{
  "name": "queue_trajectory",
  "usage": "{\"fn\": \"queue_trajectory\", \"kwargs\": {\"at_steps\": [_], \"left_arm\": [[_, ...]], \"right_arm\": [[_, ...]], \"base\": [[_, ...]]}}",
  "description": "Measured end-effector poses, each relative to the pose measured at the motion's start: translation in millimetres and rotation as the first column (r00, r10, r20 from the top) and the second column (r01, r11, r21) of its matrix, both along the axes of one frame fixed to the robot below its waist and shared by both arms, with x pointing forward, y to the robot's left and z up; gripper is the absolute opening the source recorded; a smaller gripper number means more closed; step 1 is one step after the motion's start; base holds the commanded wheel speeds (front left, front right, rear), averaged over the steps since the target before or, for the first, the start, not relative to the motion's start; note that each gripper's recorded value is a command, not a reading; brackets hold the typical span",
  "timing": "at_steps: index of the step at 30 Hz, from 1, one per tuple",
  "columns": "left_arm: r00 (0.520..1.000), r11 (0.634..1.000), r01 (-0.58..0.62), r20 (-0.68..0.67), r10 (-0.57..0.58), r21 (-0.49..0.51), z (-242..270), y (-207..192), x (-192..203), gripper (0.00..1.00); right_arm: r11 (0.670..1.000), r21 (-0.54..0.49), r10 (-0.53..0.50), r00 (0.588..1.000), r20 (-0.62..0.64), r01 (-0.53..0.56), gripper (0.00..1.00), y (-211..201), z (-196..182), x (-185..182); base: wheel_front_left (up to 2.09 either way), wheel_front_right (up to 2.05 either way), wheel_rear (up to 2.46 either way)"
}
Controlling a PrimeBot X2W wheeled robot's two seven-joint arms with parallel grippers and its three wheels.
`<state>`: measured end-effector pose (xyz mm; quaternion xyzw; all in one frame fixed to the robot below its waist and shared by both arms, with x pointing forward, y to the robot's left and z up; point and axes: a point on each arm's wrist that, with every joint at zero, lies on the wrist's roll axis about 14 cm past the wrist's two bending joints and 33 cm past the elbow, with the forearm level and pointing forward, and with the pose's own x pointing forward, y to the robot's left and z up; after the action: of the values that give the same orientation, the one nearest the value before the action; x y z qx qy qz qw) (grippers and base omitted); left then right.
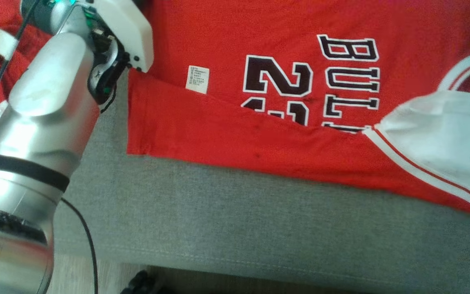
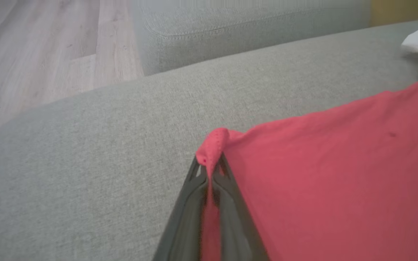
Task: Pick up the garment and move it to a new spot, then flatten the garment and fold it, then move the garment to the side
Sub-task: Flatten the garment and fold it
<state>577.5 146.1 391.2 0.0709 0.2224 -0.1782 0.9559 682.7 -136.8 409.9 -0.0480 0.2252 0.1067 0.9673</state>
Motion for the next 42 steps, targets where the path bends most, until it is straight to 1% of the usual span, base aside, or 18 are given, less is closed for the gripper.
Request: {"fn": "queue_trajectory", "kwargs": {"at_steps": [3,6,9,14,16,20,23,28,31,37,42], "left_arm": [[0.999,1.000,-0.001,0.044,0.002,-0.013,10.9,-1.6,3.7,0.00],[0.996,1.000,-0.014,0.087,0.016,-0.026,21.4,-0.6,7.2,0.00],[0.995,0.999,-0.028,0.098,0.032,-0.043,24.6,0.3,4.6,0.00],[0.997,0.996,-0.056,0.056,0.060,-0.074,10.7,2.3,-17.8,0.00],[0.996,0.994,-0.070,0.041,0.074,-0.088,6.8,3.5,-28.2,0.00],[0.996,0.991,-0.087,0.016,0.089,-0.098,0.6,5.1,-48.5,0.00],[0.995,0.989,-0.098,-0.008,0.097,-0.115,-6.6,3.3,-67.2,0.00],[0.993,0.985,-0.114,-0.048,0.108,-0.133,-18.1,1.5,-94.2,0.00],[0.991,0.983,-0.124,-0.066,0.116,-0.133,-25.6,1.2,-105.2,0.00],[0.990,0.982,-0.132,-0.061,0.125,-0.138,-25.5,-0.5,-111.5,0.00],[0.987,0.977,-0.156,-0.067,0.148,-0.145,-27.9,-0.4,-124.3,0.00]], "right_arm": [[1.000,0.018,-0.015,0.997,0.078,0.013,0.00,-6.1,22.9,-0.8],[0.998,0.061,-0.030,0.988,0.148,0.021,0.00,-7.9,44.6,-5.2],[0.993,0.112,-0.048,0.979,0.196,0.026,0.00,-10.3,58.3,-16.8],[0.983,0.184,-0.057,0.976,0.211,0.018,0.00,-11.9,60.5,-51.7],[0.978,0.207,-0.044,0.975,0.216,-0.002,0.00,-8.6,62.0,-68.1],[0.958,0.287,-0.044,0.971,0.234,-0.026,0.00,-5.3,71.0,-100.1],[0.943,0.332,-0.056,0.976,0.209,-0.017,0.00,-9.8,65.2,-128.1],[0.916,0.399,-0.085,0.991,0.105,0.036,0.00,-13.7,36.4,-178.8],[0.900,0.431,-0.101,0.993,0.054,0.068,0.00,-11.5,22.5,-202.3],[0.864,0.485,-0.156,0.988,0.004,0.135,0.00,-11.2,11.3,-226.4],[0.850,0.496,-0.188,0.982,-0.030,0.178,0.00,-12.4,3.4,-244.1]], "base": [[0.00,0.00,0.00],[0.00,0.00,0.00],[0.00,0.00,0.00],[0.00,0.00,0.00],[0.00,0.00,0.00],[0.00,0.00,0.00],[0.00,0.00,0.00],[0.00,0.00,0.00],[0.00,0.00,0.00],[0.00,0.00,0.00],[0.00,0.00,0.00]]}}
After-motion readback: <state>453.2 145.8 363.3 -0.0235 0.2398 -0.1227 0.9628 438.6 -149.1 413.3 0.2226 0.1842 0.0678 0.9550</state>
